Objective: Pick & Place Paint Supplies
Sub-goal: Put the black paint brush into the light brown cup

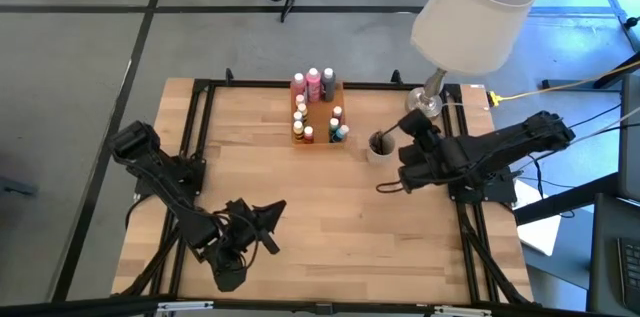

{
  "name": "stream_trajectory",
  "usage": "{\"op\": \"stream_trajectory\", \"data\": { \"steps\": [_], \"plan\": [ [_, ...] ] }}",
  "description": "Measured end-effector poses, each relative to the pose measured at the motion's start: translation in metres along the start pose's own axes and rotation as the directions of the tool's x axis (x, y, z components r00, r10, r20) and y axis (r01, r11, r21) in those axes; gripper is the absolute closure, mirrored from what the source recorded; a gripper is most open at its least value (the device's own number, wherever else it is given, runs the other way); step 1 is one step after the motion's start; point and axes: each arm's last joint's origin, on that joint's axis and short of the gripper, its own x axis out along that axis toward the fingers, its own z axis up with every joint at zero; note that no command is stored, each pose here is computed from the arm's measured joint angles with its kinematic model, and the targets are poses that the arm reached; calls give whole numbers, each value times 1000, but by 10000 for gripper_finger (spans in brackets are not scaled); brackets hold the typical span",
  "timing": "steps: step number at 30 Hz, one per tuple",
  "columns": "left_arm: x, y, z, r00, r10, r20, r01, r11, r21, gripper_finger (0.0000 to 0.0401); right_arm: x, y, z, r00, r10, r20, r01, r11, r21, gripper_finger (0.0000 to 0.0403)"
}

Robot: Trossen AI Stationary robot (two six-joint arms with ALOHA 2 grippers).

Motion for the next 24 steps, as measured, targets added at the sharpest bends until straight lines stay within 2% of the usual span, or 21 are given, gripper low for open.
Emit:
{"op": "stream_trajectory", "data": {
  "steps": [5, 17, 24],
  "plan": [
    [2, 0, 1, 1000, 4, 3, -4, 999, 48, 399, 14, 4, -1, 997, 53, -48, -52, 998, 34, 403],
    [14, 1, 2, 999, 31, 15, -32, 998, 63, 399, 34, 33, 6, 982, 155, -107, -161, 986, -49, 403],
    [17, 1, 1, 999, 30, -12, -29, 997, 65, 399, 35, 36, 6, 975, 197, -99, -205, 976, -80, 403]
  ]
}}
